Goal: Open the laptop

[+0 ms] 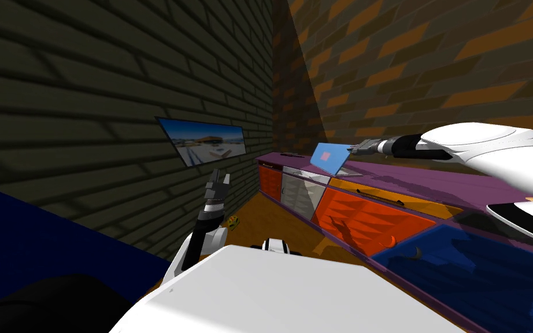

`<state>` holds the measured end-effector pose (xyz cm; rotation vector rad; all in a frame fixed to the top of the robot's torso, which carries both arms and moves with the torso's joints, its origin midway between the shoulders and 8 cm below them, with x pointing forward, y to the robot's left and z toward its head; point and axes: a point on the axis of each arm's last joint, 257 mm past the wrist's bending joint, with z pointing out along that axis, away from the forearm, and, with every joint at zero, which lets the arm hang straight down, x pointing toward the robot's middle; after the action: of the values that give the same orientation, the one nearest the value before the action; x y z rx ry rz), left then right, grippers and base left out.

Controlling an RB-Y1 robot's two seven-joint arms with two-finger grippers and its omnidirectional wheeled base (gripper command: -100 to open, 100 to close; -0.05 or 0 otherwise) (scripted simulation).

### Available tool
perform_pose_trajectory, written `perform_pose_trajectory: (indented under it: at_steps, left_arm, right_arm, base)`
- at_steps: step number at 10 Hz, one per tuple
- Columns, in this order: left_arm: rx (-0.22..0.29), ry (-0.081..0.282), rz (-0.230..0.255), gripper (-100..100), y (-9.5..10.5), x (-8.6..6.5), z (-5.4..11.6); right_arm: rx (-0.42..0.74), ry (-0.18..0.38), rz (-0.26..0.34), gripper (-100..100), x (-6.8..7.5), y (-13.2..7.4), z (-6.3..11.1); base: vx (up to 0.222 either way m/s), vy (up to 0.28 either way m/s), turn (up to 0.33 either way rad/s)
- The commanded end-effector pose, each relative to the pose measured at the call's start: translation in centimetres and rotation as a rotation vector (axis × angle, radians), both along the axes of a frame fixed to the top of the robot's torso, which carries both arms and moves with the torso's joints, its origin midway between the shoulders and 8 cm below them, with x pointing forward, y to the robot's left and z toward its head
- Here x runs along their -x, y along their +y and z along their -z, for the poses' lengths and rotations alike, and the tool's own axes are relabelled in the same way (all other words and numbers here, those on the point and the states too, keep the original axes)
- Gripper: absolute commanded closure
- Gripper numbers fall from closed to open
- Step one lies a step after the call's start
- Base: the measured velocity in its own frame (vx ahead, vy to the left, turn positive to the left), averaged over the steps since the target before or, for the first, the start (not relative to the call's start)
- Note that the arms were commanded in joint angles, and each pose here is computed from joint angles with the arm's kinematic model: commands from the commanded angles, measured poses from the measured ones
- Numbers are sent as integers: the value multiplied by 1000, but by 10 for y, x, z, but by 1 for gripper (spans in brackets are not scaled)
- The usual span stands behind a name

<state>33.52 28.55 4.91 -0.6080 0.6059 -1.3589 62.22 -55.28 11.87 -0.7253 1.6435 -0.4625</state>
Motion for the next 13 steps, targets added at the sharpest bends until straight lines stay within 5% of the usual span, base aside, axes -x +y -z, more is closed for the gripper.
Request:
perform_pose_trajectory:
  at_steps: [1, 13]
  left_arm:
    - [0, 0, 0, 0, 0, 0, 0]
    - [0, 0, 0, 0, 0, 0, 0]
  right_arm:
    - [84, -14, -10, -100, -5, 6, -2]
    - [453, -85, -70, -100, -31, 43, -4]
  base:
    - [-15, -75, 24]
    - [-19, -69, 36]
